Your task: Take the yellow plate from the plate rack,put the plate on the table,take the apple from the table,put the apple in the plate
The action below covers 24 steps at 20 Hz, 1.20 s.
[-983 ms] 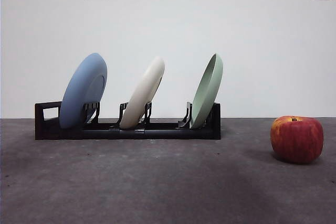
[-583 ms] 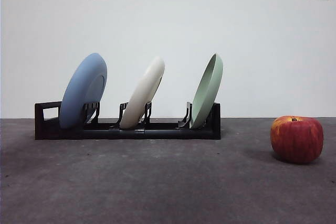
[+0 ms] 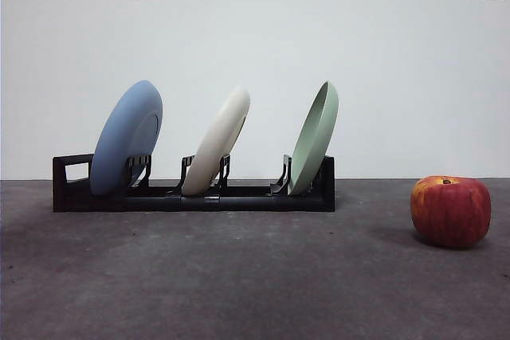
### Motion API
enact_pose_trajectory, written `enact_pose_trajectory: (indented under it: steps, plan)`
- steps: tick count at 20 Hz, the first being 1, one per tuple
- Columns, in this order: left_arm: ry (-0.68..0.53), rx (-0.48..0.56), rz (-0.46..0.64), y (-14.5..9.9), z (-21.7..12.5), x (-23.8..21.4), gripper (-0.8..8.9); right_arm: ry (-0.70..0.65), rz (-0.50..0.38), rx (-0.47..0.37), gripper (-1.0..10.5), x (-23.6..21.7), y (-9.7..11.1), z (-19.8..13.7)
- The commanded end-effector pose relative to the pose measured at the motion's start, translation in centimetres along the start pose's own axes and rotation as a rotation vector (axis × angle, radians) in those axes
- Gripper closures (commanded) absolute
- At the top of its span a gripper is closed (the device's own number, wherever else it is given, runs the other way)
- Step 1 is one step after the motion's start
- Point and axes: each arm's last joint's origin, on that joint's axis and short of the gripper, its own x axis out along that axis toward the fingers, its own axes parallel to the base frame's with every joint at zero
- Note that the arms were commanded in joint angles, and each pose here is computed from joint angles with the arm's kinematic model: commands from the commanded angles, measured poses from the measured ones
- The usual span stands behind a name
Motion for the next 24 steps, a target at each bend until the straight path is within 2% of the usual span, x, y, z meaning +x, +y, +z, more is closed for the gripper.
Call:
enact_pose_trajectory:
  steps: [1, 6, 11, 14, 19, 24]
  plan:
    - [-0.001, 0.019, -0.007, 0.0, 0.1, 0.1, 2.36, -0.008, 0.004, -0.008, 3.4, -0.1, 0.1, 0.1]
    - [-0.023, 0.050, -0.026, 0.5, 1.0, 1.2, 2.37, -0.008, 0.004, -0.007, 3.4, -0.1, 0.0, 0.1]
    - [-0.004, 0.136, -0.114, 0.8, 3.7, 4.4, 2.38, 0.013, 0.005, 0.000, 3.4, 0.4, -0.1, 0.3]
    - [0.027, 0.214, -0.138, 0.7, 6.4, 8.1, 2.39, 0.036, 0.006, 0.009, 3.4, 0.9, -0.3, 0.4]
    - [0.125, 0.338, -0.054, 0.6, 9.7, 16.2, 2.39, 0.057, 0.008, 0.015, 3.4, 1.4, -0.5, 0.5]
    - [0.211, 0.359, -0.022, 1.4, 10.2, 24.3, 2.39, 0.058, 0.008, 0.017, 3.4, 1.4, -0.5, 0.5]
